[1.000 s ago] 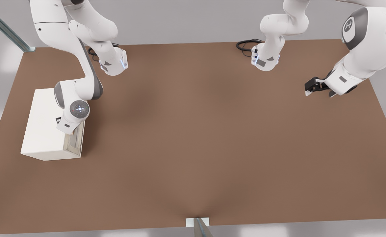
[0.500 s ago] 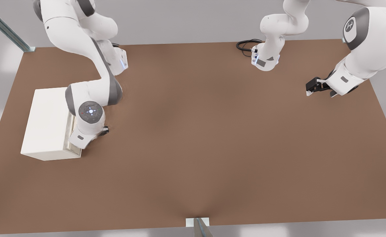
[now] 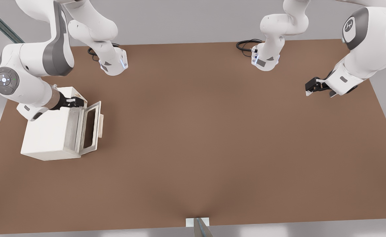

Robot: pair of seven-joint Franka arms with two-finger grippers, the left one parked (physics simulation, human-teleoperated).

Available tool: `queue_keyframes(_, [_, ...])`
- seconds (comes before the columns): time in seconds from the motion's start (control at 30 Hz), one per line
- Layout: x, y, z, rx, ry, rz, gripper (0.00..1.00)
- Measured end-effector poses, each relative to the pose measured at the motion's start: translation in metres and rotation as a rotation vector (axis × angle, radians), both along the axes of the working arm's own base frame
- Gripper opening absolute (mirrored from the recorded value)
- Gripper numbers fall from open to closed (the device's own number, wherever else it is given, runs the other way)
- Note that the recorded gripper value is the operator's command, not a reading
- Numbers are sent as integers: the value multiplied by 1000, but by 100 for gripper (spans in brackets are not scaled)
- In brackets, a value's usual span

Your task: Keep left arm still and open the oven door with right arm

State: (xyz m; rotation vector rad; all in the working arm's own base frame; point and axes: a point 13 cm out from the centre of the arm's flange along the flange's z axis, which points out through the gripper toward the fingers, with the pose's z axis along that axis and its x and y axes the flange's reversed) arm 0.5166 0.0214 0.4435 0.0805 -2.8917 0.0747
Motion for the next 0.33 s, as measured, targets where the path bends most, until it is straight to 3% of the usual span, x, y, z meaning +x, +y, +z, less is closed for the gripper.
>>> queue_keyframes(0.33, [-4,-2,1,11,6,13,100])
